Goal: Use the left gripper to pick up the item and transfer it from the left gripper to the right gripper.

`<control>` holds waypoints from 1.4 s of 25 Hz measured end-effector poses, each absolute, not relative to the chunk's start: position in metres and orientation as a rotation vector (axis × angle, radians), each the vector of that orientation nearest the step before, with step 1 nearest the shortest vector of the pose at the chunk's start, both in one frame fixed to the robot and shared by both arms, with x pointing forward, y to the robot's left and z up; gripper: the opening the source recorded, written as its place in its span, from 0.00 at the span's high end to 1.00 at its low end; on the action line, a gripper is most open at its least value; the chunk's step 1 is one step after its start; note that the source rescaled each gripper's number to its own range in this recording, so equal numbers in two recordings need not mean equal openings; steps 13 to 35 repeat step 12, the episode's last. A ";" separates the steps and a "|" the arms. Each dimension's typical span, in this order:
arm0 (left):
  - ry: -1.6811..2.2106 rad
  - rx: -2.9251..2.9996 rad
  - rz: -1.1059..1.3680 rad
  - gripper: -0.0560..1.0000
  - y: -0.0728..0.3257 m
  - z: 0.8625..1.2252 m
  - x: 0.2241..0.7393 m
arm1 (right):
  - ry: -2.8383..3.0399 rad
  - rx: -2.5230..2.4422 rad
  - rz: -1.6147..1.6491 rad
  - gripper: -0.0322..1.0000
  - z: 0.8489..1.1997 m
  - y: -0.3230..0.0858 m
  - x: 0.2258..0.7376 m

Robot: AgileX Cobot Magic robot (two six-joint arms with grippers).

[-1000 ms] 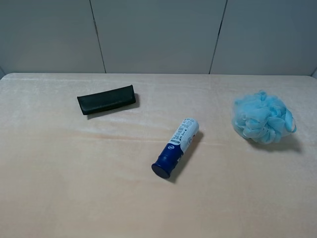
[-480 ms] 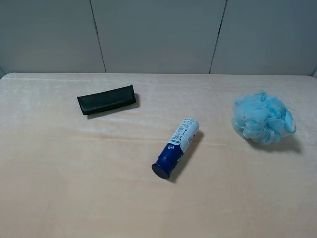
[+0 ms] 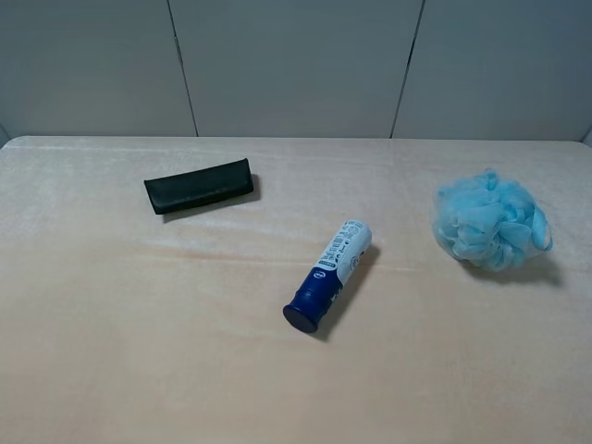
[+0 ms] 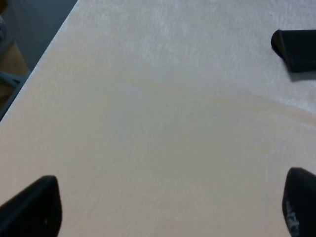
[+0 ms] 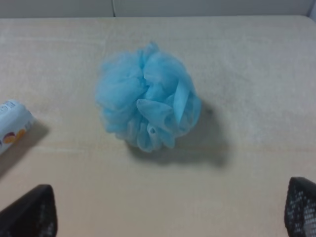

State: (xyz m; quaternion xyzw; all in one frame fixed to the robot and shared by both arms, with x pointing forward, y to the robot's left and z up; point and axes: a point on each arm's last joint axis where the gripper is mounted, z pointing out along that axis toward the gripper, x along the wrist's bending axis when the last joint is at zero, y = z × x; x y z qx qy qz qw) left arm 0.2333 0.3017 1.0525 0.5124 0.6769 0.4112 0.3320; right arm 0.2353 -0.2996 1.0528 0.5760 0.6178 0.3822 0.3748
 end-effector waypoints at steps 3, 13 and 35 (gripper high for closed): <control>1.769 1.339 1.074 0.07 0.302 1.053 0.233 | 1.580 1.473 0.980 0.00 1.053 -0.300 0.235; 1.769 1.339 1.074 0.07 0.302 1.053 0.233 | 1.580 1.473 0.980 0.00 1.053 -0.300 0.235; 1.769 1.339 1.074 0.07 0.302 1.053 0.233 | 1.580 1.473 0.980 0.00 1.053 -0.300 0.235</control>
